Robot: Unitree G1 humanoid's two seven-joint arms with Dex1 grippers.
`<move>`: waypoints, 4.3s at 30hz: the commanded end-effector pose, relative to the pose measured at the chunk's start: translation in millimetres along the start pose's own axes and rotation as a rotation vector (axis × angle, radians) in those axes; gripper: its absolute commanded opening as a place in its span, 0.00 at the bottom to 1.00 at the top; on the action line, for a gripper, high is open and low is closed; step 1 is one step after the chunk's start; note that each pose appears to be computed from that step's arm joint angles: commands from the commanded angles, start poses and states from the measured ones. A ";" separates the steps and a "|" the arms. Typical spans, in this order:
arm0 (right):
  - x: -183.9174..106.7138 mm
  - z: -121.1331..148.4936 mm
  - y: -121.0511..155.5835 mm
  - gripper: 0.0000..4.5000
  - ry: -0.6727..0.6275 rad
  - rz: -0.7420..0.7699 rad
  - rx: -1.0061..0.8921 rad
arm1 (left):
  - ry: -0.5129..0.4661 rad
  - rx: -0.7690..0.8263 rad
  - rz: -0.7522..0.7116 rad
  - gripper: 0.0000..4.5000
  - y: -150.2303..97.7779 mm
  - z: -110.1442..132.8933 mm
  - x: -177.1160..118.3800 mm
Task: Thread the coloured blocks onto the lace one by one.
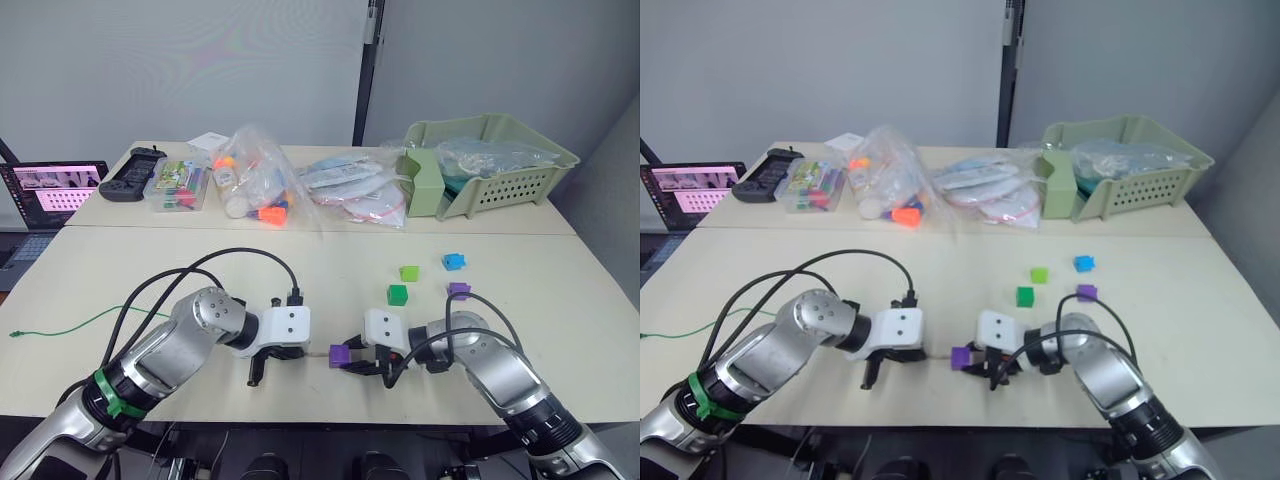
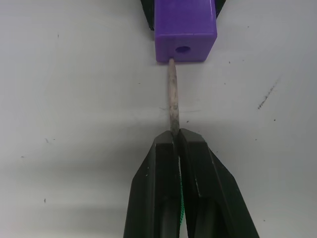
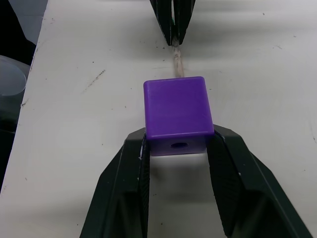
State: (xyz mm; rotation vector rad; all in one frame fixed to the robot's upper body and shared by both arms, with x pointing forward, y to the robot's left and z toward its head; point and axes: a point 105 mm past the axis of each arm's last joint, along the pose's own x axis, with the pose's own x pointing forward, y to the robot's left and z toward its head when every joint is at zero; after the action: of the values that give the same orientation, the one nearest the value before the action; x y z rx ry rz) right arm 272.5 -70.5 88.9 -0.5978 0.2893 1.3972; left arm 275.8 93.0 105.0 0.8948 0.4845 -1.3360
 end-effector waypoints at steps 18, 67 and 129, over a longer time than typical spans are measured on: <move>15.7 21.7 7.9 0.25 -0.053 0.021 -0.018 | -0.134 0.088 0.021 0.00 7.3 38.5 15.7; 2.2 12.6 3.3 0.25 -0.008 -0.031 -0.011 | -0.055 0.032 -0.003 0.00 -0.2 14.0 -6.6; -7.1 -0.1 6.5 0.25 0.086 -0.082 0.107 | -0.386 -0.021 -0.046 0.12 3.7 -20.0 9.8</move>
State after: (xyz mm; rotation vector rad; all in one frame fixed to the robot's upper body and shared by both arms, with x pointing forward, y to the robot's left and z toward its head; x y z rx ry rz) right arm 266.7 -71.8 90.4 -0.5739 0.3908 1.2838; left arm 285.6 104.8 83.8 0.5702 0.2492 -1.4914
